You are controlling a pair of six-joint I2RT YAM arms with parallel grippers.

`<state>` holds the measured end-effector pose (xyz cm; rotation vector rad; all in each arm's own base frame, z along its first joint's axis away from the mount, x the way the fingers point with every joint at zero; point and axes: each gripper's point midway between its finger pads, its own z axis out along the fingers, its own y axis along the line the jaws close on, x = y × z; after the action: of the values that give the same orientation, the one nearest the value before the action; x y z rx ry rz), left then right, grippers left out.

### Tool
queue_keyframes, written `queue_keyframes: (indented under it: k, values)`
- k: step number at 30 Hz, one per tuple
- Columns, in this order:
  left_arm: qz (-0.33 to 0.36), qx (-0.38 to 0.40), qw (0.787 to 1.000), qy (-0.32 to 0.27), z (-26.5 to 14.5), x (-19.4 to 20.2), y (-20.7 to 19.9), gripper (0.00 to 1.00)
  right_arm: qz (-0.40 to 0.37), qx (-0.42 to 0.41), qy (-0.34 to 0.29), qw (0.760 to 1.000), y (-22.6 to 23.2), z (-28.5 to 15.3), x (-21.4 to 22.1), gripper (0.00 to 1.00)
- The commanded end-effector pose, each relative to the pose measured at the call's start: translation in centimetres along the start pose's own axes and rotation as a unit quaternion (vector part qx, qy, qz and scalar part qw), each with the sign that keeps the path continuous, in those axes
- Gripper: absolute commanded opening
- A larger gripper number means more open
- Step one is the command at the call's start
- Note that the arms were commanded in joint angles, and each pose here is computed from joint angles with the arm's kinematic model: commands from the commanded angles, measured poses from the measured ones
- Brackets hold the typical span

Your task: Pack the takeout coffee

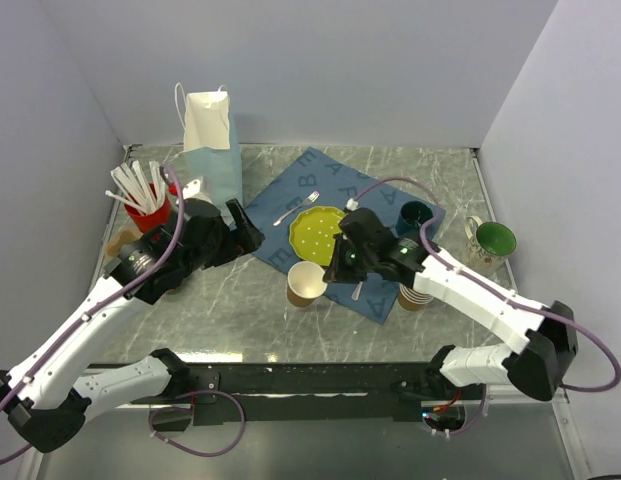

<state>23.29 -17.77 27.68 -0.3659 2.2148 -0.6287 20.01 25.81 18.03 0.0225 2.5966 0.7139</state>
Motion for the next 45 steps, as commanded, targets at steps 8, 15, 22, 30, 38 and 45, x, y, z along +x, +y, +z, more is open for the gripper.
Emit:
queue_keyframes:
  k: [8,15,22,30,38,45]
  values:
    - [-0.025,-0.072,0.997,-0.018,-0.4,0.5,3.8,0.97,-0.007,0.03,0.009,0.999,-1.0,4.7,3.0,0.0]
    - [-0.021,-0.089,0.996,0.004,0.6,1.8,4.7,0.97,-0.017,0.073,0.01,0.997,-1.4,5.1,3.9,0.02]
    - [-0.01,-0.143,0.989,0.031,1.8,2.9,6.4,0.97,-0.007,0.093,0.017,0.995,-1.6,5.4,5.0,0.11]
    - [0.015,-0.162,0.986,0.022,2.6,1.4,7.1,0.98,-0.002,0.092,0.002,0.996,-1.0,1.8,3.8,0.34]
    - [-0.021,-0.209,0.978,0.003,5.9,-3.3,8.9,0.9,-0.042,0.043,-0.026,0.998,0.6,-5.4,1.7,0.38]
    - [0.035,-0.233,0.972,0.016,9.7,-5.9,9.3,0.79,-0.085,0.002,-0.084,0.993,0.8,-11.3,-0.1,0.39]
